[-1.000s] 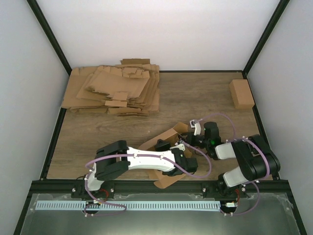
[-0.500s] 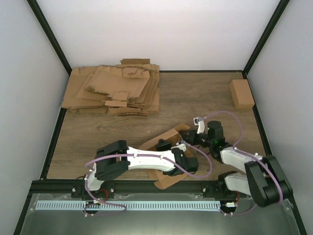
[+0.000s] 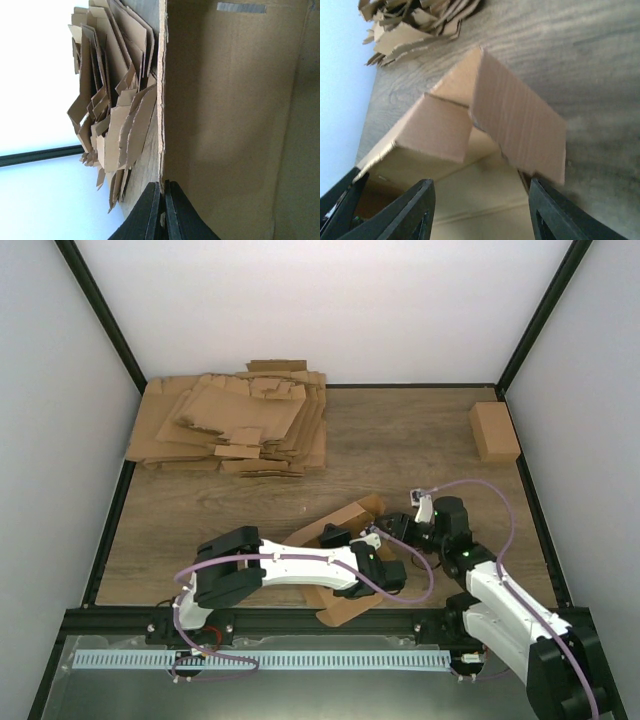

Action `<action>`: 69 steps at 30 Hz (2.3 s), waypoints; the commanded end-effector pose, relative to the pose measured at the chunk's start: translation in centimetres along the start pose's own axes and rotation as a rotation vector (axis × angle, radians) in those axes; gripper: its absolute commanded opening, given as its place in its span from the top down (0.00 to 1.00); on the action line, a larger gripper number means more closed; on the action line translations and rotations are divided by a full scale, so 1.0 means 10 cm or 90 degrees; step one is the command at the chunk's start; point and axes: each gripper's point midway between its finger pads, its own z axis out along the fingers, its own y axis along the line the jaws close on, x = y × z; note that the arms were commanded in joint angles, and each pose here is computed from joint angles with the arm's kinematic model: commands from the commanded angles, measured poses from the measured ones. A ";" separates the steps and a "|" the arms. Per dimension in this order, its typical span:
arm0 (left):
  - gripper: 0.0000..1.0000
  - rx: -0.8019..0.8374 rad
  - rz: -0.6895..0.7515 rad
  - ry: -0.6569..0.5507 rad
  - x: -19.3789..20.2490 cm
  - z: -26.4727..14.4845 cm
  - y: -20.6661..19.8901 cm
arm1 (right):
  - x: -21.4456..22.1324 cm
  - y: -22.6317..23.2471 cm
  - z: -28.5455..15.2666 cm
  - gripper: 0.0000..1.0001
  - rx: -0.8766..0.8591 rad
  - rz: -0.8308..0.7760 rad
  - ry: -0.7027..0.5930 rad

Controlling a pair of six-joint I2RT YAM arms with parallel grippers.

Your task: Fold the paper box

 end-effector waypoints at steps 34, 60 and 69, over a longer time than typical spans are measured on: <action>0.96 -0.008 -0.020 -0.011 -0.08 -0.02 0.11 | 1.38 0.01 -0.74 0.45 0.075 0.394 0.287; 0.96 -0.019 -0.019 -0.008 -0.11 0.10 0.20 | 1.34 -0.23 -0.23 0.48 0.095 0.412 0.273; 0.96 -0.019 -0.019 -0.005 -0.07 0.35 0.36 | 0.96 -0.14 0.11 0.46 0.052 0.362 0.228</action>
